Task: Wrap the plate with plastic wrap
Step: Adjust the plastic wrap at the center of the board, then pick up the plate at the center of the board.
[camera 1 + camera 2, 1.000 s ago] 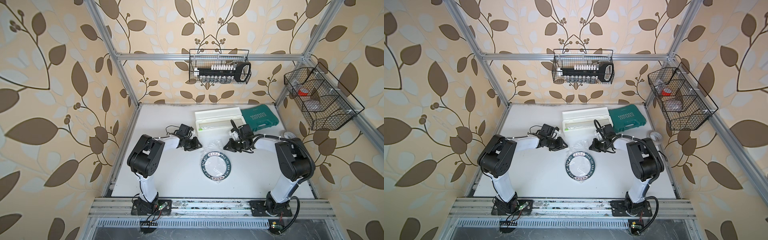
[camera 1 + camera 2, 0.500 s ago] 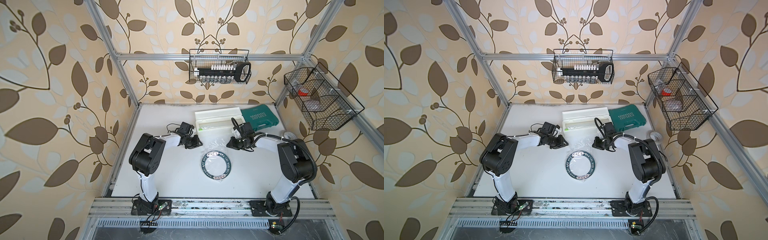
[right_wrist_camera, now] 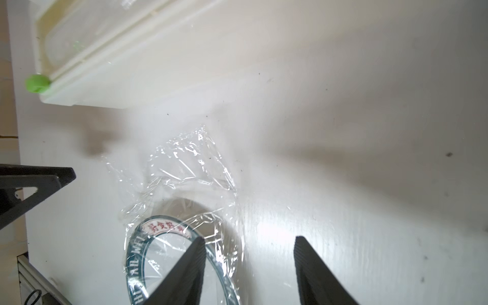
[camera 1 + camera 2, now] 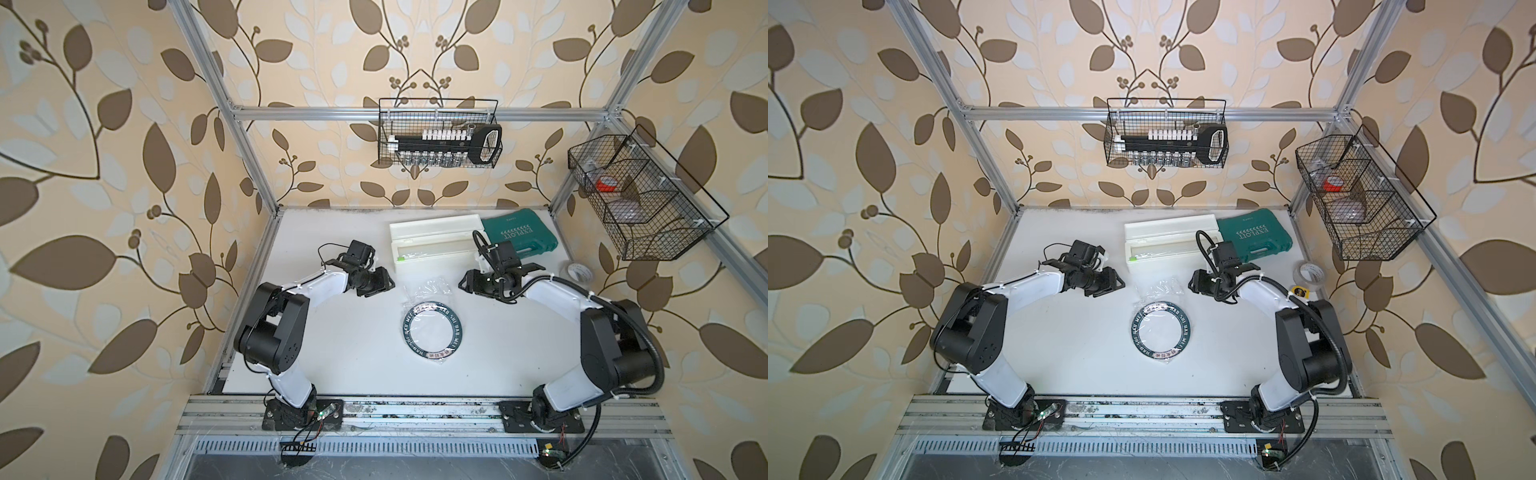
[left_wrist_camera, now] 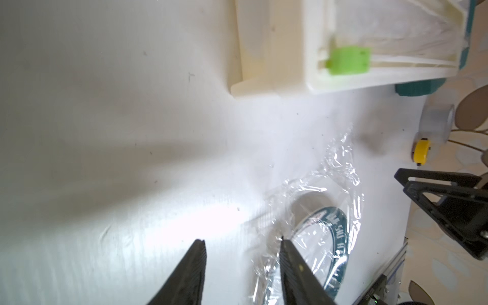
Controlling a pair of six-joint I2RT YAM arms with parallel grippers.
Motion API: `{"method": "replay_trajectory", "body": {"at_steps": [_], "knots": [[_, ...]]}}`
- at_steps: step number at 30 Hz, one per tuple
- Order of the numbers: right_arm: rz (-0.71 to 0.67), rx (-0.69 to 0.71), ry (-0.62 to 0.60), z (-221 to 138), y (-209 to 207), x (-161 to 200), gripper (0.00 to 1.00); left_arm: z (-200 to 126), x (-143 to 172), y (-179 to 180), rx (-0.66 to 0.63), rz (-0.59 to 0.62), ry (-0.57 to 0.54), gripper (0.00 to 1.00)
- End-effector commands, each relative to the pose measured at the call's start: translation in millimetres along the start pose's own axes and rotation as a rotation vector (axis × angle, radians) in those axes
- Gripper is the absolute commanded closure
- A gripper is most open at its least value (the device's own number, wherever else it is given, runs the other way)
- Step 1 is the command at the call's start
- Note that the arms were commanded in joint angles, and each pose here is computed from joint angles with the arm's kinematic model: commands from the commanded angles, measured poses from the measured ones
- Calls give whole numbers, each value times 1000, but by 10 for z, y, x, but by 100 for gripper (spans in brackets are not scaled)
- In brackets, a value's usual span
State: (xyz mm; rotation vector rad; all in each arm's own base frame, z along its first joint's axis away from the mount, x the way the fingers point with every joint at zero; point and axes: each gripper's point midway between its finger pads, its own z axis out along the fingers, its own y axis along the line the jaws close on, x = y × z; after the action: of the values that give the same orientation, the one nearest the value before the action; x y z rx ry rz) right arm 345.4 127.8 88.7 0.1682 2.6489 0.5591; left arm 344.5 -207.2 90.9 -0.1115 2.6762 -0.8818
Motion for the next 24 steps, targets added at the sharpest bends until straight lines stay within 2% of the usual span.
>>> {"method": "replay_trajectory", "body": {"at_steps": [1,5,9,18,24], "knots": [[67,54,88,-155,-167,444,50,-184,362,-187,35,29,66,47],[79,-2,134,-287,-10,854,61,-211,827,-294,32,53,135,45],[62,-36,174,-289,173,1090,61,-138,1081,-392,46,72,163,45],[65,-65,261,27,221,1347,61,217,1246,-419,54,78,214,51],[80,-74,292,167,181,1445,62,383,1327,-347,61,57,244,59]]}}
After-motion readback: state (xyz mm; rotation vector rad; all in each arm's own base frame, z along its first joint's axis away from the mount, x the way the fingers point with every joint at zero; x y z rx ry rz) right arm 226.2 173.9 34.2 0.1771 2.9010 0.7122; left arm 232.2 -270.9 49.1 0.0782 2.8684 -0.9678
